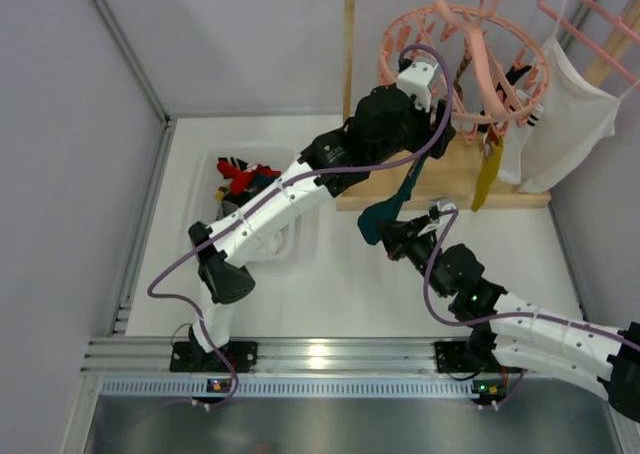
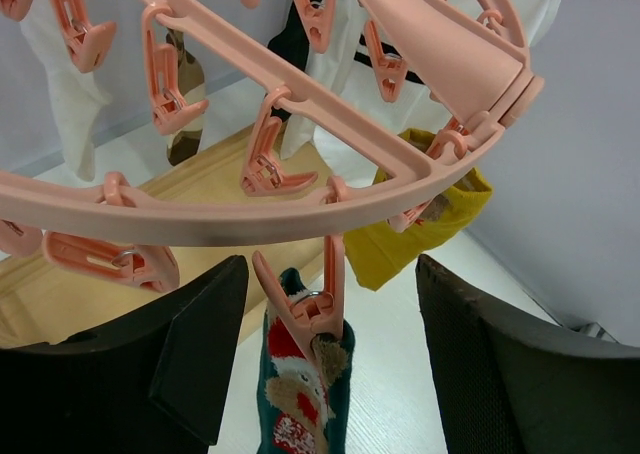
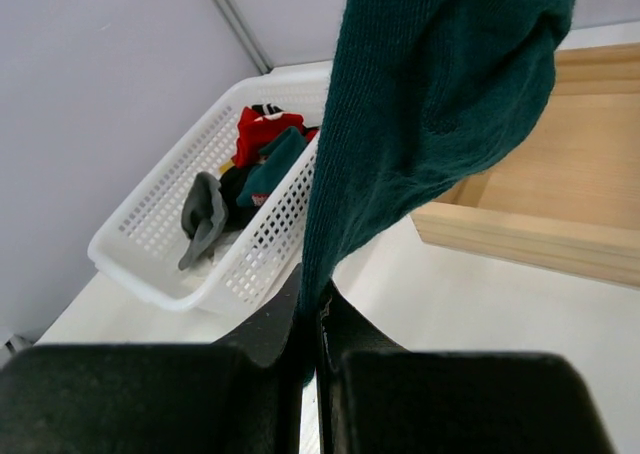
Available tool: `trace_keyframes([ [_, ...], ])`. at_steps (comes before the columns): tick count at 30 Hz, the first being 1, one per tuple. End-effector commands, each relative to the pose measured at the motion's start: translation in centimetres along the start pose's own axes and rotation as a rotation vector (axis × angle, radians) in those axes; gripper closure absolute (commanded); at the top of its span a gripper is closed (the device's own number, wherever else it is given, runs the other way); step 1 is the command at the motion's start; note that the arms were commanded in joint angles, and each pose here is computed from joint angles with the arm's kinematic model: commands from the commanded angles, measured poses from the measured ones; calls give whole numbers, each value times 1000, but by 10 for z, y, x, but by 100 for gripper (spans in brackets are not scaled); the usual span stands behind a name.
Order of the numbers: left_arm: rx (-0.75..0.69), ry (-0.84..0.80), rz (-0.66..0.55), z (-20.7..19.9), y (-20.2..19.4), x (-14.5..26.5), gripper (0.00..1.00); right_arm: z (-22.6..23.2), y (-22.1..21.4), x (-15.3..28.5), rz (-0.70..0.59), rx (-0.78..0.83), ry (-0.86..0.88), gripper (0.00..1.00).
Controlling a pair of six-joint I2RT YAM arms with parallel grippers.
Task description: Remove the socks clipped to the hanger
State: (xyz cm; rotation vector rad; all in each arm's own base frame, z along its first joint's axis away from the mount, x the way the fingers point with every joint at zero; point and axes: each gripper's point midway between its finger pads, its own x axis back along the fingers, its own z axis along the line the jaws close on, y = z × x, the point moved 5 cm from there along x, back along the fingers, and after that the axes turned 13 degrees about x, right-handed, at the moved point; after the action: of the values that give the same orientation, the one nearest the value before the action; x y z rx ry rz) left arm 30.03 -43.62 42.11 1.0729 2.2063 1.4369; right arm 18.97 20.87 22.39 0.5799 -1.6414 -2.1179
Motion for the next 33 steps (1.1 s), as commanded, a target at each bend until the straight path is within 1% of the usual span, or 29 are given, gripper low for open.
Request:
trace_keyframes([
  [1, 18, -54, -69, -11, 13, -6, 28, 9, 5, 3, -15, 6, 51, 100],
  [3, 14, -38, -78, -8, 13, -8, 30, 10, 5, 4, -14, 5, 59, 100],
  [4, 13, -33, -81, -7, 12, -10, 33, 10, 4, 4, -14, 5, 63, 100],
  [8, 5, -23, -86, -5, 10, -15, 36, 11, 3, 5, -9, 7, 72, 100],
  [10, 1, -14, -89, -3, 9, -19, 40, 11, 1, 5, -5, 8, 71, 100],
  [13, 2, -9, -96, -2, 10, -22, 41, 11, -2, 6, 2, 9, 73, 100],
  [14, 2, -14, -96, -3, 9, -23, 47, 10, -2, 6, 1, 11, 70, 100],
  [16, 3, -15, -100, -3, 10, -24, 51, 8, -6, 7, 8, 12, 62, 100],
  [17, 4, -16, -103, -4, 10, -23, 59, 7, -7, 7, 7, 12, 57, 100],
  [19, 3, -16, -106, -4, 12, -24, 62, 6, -10, 9, 13, 13, 56, 100],
  [20, 1, -17, -106, -4, 11, -24, 71, 5, -11, 9, 12, 10, 52, 100],
  [24, 1, -17, -111, -5, 13, -24, 73, 4, -12, 11, 13, 9, 48, 100],
  [25, 0, -13, -110, -4, 12, -24, 75, 3, -14, 12, 19, 11, 47, 100],
  [28, 2, -10, -111, -3, 13, -23, 75, 1, -17, 16, 25, 8, 46, 100],
  [29, 2, -7, -106, -2, 11, -23, 71, 0, -20, 17, 35, 8, 41, 100],
  [31, 11, -24, -101, -5, 13, -17, 59, -2, -21, 21, 39, 4, 34, 100],
  [32, 10, -13, -81, -2, 5, -18, 53, -4, -22, 24, 49, 3, 27, 100],
  [33, 16, -16, -88, -2, 10, -11, 45, -5, -23, 25, 54, 6, 23, 100],
])
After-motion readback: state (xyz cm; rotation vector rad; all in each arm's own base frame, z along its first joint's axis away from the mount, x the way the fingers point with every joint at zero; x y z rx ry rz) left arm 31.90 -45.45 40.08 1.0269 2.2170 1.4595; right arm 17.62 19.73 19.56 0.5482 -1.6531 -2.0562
